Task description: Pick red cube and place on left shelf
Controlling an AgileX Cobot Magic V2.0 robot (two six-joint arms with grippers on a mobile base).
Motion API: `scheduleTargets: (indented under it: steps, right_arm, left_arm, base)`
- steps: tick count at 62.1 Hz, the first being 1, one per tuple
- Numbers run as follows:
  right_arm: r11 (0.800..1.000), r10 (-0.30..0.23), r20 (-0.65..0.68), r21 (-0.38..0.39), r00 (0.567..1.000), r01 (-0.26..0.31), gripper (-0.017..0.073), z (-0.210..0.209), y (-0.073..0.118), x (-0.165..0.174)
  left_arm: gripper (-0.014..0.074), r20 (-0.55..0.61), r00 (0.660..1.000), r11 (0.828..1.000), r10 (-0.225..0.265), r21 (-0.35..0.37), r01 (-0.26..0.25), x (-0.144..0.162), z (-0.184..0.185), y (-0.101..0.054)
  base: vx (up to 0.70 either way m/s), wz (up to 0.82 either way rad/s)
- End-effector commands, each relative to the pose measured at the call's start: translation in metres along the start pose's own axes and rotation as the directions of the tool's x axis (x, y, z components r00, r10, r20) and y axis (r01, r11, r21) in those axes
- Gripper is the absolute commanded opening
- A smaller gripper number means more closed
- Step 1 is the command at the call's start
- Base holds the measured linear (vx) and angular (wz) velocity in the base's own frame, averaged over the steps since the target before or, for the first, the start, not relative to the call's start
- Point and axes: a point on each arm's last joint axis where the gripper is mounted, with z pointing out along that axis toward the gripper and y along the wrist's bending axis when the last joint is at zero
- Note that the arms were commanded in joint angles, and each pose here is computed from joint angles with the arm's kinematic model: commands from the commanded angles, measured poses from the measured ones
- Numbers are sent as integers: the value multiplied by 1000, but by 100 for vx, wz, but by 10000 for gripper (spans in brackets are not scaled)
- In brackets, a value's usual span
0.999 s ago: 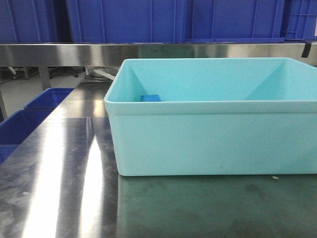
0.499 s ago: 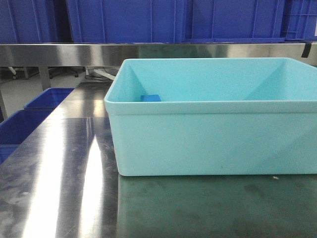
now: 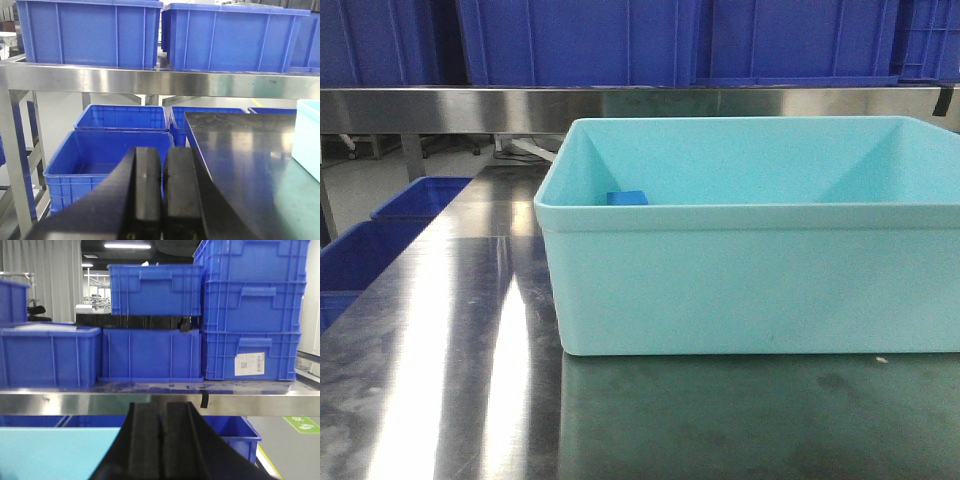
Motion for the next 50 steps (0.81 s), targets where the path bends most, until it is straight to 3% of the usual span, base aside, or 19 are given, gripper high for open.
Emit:
scheduleTargets:
  steps: [1, 10, 17, 23, 31, 37, 43, 50]
  right_arm:
    - [999, 45, -26, 3, 999, -45, 49, 13, 2, -35]
    - [977, 211, -221, 8, 952, -214, 49, 48, 8, -57]
    - [959, 261, -413, 10, 873, -282, 49, 81, 15, -59]
    - [956, 204, -558, -62, 804, -286, 49, 107, 27, -62]
    - [937, 106, -709, -163, 697, -308, 51, 145, 48, -58]
    - [923, 34, -807, -200, 589, -328, 51, 170, 65, -46]
    - [908, -39, -869, -237, 493, -346, 51, 191, 85, -30]
    - [893, -103, -903, -269, 417, -361, 51, 208, 107, -8]
  left_arm:
    - [102, 74, 997, 1000, -2, -10, 2, 0, -1, 2]
    - [102, 74, 997, 1000, -2, -10, 2, 0, -1, 2]
    - [102, 74, 997, 1000, -2, -10, 2, 0, -1, 2]
    - [102, 74, 997, 1000, -2, -10, 2, 0, -1, 2]
    - [102, 74, 997, 1000, -2, -10, 2, 0, -1, 2]
    - [102, 74, 997, 1000, -2, -10, 2, 0, -1, 2]
    - [102, 74, 997, 1000, -2, -10, 2, 0, -1, 2]
    - [102, 74, 997, 1000, -2, -10, 2, 0, -1, 2]
  base:
    - [0, 0]
    - [0, 0]
    - [0, 0]
    - [0, 0]
    - [0, 0]
    - [0, 0]
    - [0, 0]
    - [0, 0]
